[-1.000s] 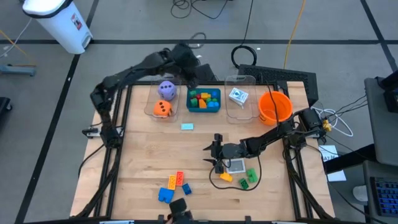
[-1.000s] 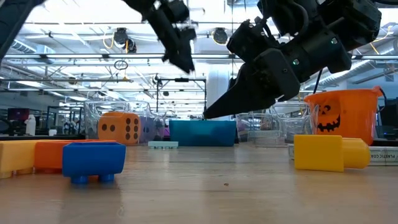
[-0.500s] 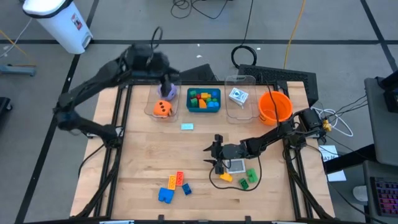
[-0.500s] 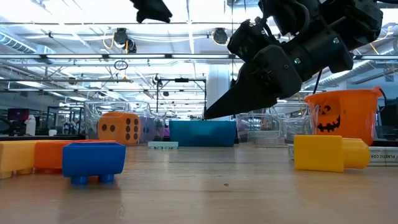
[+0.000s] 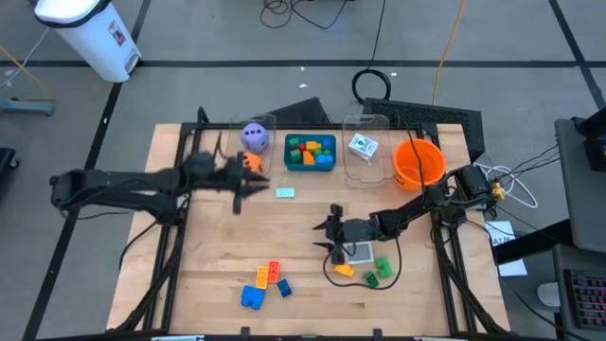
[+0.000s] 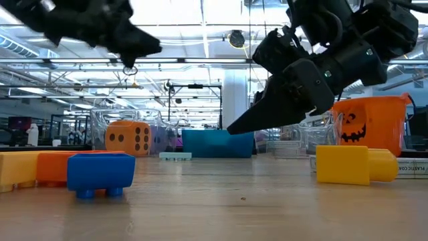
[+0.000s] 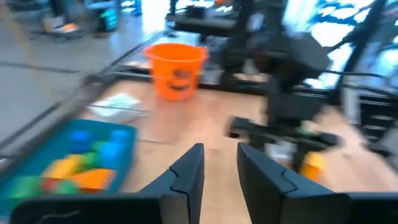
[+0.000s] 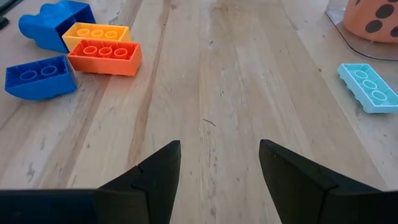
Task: Pick & Place Toys
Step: Put the light blue game piece into the blue bin
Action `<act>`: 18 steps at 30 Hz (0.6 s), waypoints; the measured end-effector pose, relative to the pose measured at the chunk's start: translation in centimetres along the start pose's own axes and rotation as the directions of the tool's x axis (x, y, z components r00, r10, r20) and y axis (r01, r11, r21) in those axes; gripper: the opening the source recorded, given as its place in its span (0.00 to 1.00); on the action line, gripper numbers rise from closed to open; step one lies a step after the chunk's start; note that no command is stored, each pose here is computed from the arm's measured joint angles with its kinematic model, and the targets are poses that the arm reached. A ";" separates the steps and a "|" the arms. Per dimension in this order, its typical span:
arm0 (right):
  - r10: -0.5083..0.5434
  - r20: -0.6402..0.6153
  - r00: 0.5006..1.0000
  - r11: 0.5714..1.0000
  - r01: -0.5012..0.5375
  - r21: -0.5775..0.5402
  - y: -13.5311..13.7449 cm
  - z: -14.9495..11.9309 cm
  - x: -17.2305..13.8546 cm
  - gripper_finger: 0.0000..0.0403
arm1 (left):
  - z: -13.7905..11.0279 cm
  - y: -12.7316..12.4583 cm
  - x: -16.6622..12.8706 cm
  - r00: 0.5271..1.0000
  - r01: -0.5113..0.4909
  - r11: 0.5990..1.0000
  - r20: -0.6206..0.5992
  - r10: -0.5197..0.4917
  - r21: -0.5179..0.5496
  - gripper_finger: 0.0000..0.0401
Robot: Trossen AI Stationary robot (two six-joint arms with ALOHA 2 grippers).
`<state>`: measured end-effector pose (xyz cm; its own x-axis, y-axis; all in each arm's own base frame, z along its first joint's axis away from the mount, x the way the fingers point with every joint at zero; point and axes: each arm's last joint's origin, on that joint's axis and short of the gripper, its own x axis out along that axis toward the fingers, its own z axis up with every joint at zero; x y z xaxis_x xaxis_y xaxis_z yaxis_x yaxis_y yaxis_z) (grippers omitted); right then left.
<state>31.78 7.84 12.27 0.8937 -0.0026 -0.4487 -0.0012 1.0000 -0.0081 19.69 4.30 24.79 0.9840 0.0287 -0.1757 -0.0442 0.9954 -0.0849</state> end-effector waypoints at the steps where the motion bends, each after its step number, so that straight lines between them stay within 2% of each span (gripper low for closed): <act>1: 0.001 0.007 1.000 1.000 -0.001 0.002 0.0 -0.1 -0.1 0.52 | -1.1 -0.6 -0.1 0.999 0.032 0.999 0.022 -0.032 -0.008 0.25; 6: 0.005 0.037 0.999 1.000 -0.005 0.006 -0.2 -0.6 -0.5 0.52 | -5.1 -3.0 -0.8 0.983 0.150 0.988 0.109 -0.146 -0.030 0.24; 11: -0.007 0.134 0.991 0.999 0.014 -0.052 -0.7 -0.3 -0.7 0.52 | -7.8 -4.3 -1.5 0.979 0.171 0.985 0.115 -0.166 -0.032 0.24; 15: -0.165 0.202 0.965 0.983 0.178 -0.051 -2.3 0.5 -0.7 0.52 | -8.2 -4.6 -1.6 0.982 0.138 0.990 0.130 -0.136 -0.004 0.24; 18: -0.221 0.204 0.954 0.969 0.239 -0.068 -4.4 0.7 -0.4 0.52 | -7.6 -4.5 -1.7 0.975 0.087 0.994 0.201 -0.098 0.065 0.24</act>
<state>31.73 3.43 13.09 0.9442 -0.2214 -0.2438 0.1815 0.9676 -0.1758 16.96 -0.91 18.04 0.9981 -0.0515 0.0344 0.0527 0.9980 -0.0359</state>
